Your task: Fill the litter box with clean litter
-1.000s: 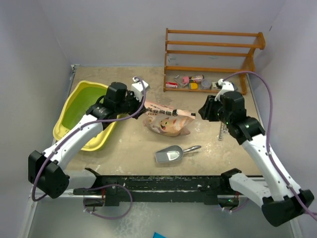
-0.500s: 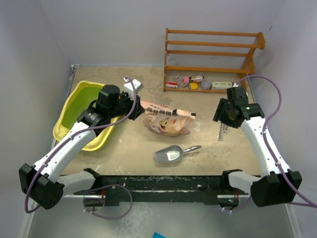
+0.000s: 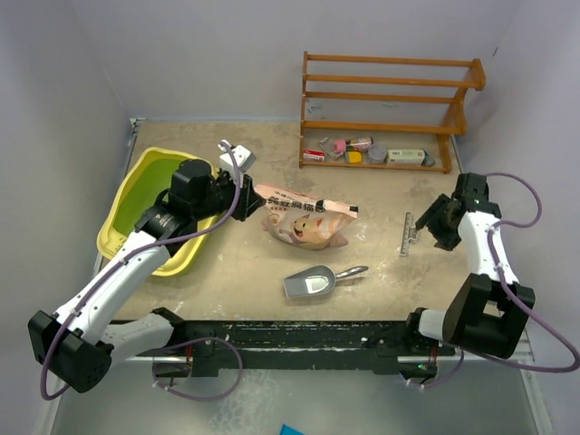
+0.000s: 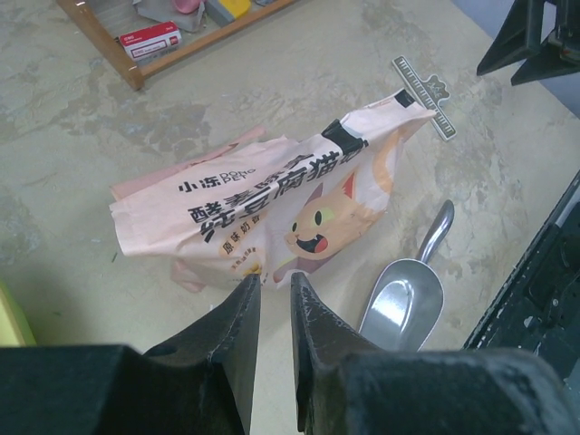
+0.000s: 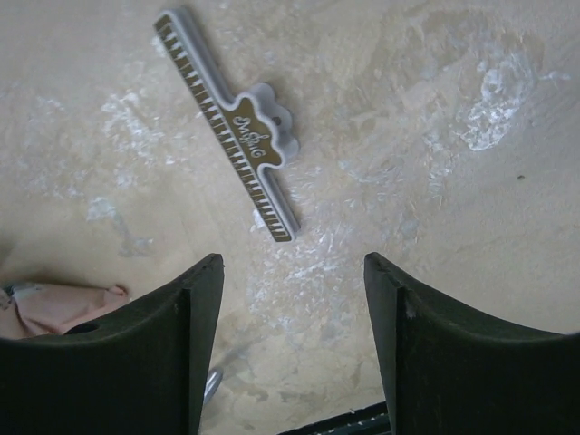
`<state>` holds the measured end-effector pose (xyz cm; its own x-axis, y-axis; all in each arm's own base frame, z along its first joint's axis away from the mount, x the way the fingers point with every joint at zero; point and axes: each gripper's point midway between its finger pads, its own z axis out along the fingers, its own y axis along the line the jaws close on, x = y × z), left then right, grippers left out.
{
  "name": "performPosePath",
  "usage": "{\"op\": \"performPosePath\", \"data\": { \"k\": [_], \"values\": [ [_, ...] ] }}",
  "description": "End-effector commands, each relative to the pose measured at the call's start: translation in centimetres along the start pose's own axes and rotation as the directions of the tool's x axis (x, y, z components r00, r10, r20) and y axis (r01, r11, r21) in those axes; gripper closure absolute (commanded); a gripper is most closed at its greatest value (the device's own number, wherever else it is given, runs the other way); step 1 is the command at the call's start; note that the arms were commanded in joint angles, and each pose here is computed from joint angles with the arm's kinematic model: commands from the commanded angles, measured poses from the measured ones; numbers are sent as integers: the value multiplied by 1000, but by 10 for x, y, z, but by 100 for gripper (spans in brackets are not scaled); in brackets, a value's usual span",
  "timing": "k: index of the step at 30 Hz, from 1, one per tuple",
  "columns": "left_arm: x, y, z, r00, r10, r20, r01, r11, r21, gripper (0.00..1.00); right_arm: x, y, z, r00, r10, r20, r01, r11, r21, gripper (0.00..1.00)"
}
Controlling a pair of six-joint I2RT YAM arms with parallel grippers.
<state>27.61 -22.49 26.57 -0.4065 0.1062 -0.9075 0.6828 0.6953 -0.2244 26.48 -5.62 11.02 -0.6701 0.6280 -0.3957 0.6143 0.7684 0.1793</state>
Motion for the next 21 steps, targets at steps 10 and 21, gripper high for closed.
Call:
{"op": "performPosePath", "data": {
  "k": [10, 21],
  "values": [
    [-6, 9, 1, 999, 18, 29, -17, 999, -39, 76, -27, 22, 57, 992, 122, -12, -122, 978, -169, 59],
    [4, 14, 13, 1000, 7, -19, -8, 999, -41, 77, -9, 19, 87, 993, 82, -81, -95, 981, -170, 64]
  ]
}}
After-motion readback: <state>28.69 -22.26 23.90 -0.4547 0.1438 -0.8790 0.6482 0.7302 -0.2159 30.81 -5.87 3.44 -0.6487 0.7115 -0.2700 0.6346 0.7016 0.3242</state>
